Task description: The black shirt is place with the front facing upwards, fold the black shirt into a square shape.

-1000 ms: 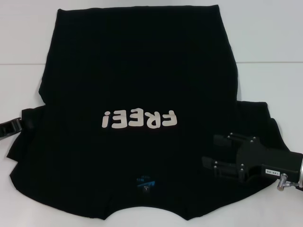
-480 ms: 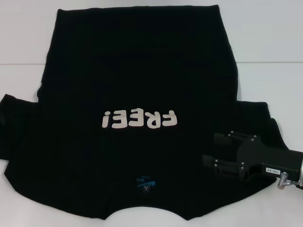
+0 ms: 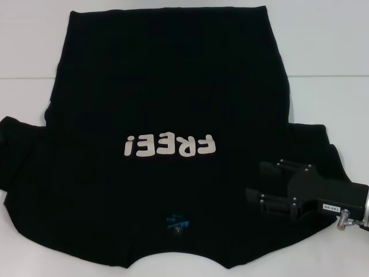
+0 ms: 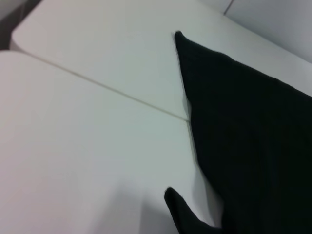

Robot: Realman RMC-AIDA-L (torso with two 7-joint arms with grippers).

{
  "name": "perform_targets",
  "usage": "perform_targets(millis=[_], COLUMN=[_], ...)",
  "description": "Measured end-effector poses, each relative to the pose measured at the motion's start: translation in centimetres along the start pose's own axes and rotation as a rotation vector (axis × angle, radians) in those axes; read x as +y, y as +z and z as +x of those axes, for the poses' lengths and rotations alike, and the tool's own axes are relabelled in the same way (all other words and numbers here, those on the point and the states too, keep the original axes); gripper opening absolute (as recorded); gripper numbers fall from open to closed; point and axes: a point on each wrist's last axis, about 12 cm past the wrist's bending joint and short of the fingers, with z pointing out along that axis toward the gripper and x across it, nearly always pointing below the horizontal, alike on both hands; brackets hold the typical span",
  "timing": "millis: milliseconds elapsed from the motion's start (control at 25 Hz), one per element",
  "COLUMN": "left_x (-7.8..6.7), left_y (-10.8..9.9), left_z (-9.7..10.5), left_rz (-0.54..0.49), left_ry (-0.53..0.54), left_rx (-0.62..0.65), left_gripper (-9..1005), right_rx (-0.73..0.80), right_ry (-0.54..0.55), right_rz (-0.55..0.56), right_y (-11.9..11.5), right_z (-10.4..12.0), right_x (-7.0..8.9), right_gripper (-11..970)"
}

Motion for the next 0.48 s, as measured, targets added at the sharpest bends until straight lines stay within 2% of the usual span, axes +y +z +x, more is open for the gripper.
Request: perform_targets(millis=[480], left_x=[0.30], left_y=[-0.68], left_z=[-0.70], left_rz=[-0.012], left_ry=[-0.006], left_rx=[-0.019], left_gripper=[82], right_rx=[-0.004], right_ry=[-0.008], right_rz=[-0.003], right_y=[0.21], right_z=[-0.32], right_x=[-0.13], right_gripper=[793])
